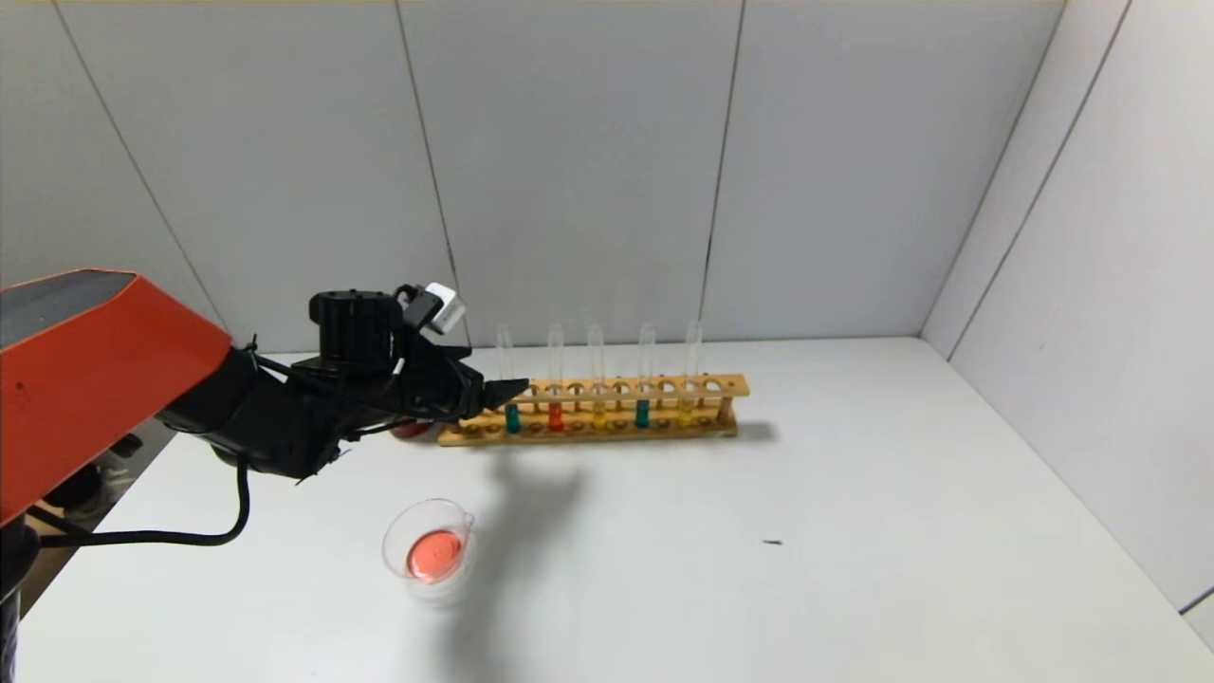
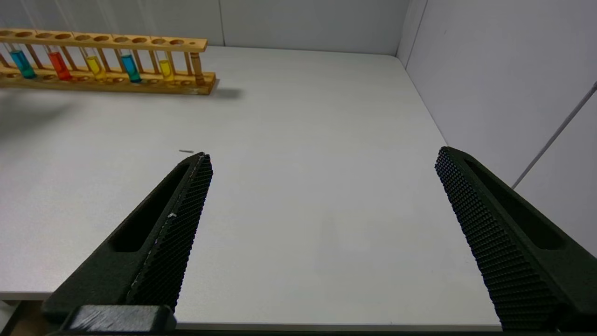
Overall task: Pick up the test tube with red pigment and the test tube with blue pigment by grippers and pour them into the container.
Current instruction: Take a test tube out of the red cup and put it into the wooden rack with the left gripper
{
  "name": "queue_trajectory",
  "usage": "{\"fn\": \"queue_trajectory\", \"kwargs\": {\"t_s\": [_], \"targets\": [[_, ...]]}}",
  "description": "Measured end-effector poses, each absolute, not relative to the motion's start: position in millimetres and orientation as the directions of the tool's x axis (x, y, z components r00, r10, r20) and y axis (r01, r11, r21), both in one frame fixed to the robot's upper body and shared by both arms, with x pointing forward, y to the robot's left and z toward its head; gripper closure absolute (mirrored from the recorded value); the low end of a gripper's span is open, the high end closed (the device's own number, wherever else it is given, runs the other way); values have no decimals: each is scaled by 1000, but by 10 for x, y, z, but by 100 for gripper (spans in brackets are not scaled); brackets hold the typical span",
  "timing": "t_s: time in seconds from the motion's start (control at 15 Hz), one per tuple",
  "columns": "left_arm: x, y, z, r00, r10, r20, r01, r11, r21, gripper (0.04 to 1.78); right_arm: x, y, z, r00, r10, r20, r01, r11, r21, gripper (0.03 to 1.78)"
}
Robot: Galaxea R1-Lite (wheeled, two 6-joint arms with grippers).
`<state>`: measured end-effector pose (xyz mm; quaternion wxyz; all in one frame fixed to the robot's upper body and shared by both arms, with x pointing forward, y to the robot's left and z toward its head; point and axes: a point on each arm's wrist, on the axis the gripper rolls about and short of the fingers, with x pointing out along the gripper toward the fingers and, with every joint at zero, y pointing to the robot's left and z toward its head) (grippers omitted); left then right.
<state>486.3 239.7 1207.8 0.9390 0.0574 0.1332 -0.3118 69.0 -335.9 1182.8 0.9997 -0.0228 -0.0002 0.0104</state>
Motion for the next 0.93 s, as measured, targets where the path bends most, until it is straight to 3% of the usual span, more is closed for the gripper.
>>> {"fn": "queue_trajectory", "kwargs": {"t_s": [0.6, 0.8, 0.93], "targets": [[5127, 2277, 11914, 755, -578, -310, 608, 794, -1, 9, 690, -3359, 11828, 1000, 21, 0, -21, 999, -46, 6], [5162, 2250, 11926, 756, -582, -300, 607, 794, -12, 29, 690, -3359, 11828, 1000, 21, 0, -21, 999, -46, 6], [5184, 2243, 11925, 757, -583, -295, 607, 794, -10, 57, 690, -3359, 11828, 1000, 21, 0, -21, 999, -46, 6]]}}
